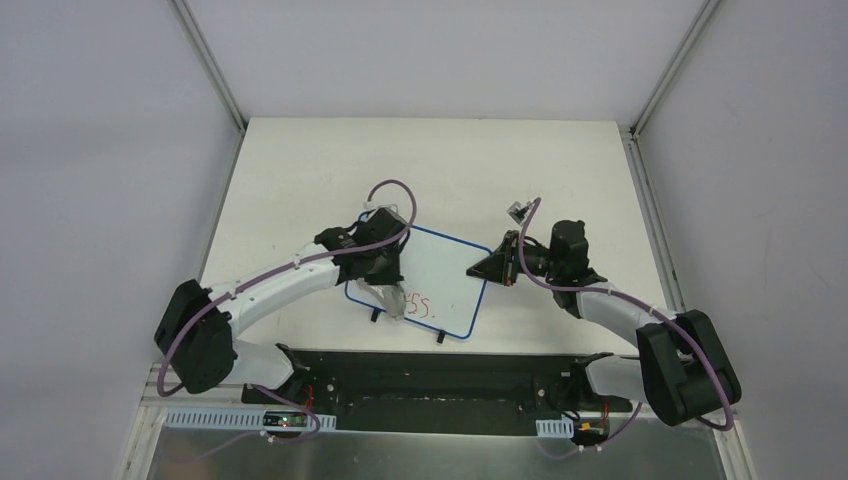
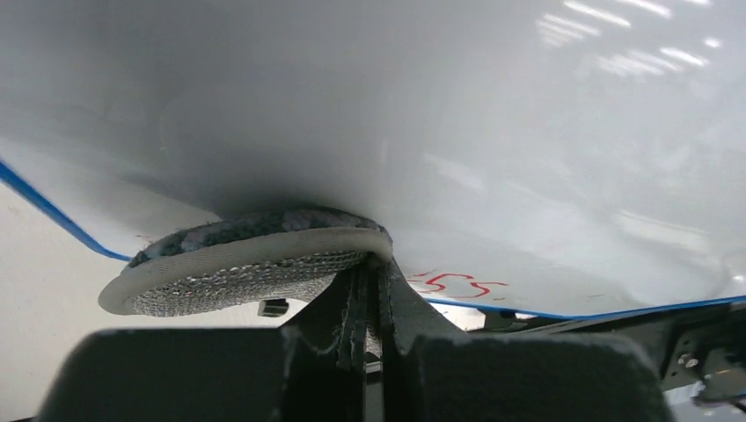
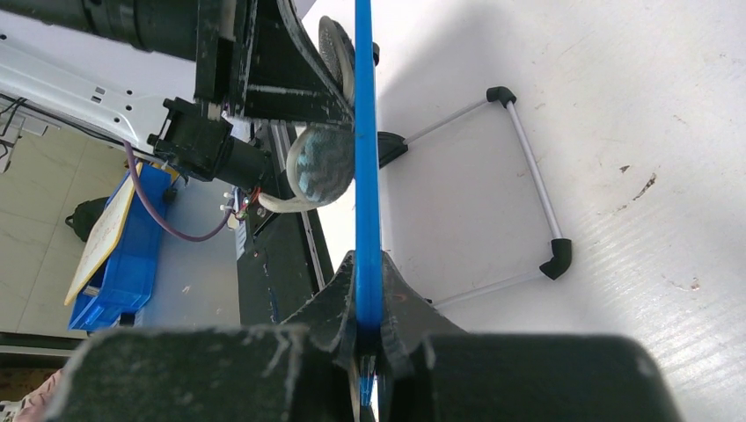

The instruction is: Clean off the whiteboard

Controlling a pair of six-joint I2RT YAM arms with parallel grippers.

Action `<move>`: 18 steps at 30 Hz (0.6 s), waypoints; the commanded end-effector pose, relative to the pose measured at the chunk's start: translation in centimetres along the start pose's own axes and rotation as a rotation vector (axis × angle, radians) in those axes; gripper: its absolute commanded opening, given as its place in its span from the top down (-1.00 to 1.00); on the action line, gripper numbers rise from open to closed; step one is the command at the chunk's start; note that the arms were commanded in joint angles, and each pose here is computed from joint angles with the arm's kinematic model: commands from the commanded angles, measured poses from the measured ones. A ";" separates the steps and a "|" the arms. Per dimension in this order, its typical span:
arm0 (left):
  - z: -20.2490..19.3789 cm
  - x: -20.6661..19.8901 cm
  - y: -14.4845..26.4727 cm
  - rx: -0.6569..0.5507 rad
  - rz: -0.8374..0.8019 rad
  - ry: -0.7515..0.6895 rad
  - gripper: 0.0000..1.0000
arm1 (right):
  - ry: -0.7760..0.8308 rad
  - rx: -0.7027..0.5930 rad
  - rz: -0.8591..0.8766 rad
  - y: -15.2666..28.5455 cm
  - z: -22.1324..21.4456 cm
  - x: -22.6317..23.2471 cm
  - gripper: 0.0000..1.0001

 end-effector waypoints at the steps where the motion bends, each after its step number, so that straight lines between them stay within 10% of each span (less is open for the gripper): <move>1: 3.0 4.7 -1.3 -0.174 0.090 0.267 1.00 | 0.099 0.038 0.081 -0.2 -0.6 0.7 1.00; 8: -0.4 12.7 -3.0 -0.150 0.242 0.582 1.00 | 0.102 0.040 0.084 -0.4 -0.7 0.7 1.00; 18: 0.9 10.6 -4.7 -0.072 0.096 0.595 1.00 | 0.101 0.044 0.089 -0.5 -0.8 0.9 1.00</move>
Point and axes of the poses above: each gripper's point midway between its finger pads, its own y axis back along the fingers, its own x axis along the line the jaws close on, z = x × y, the point moved 6 cm from there along y, back along the fingers, and after that the axes turned 5 degrees about y, right-handed, at the moved point
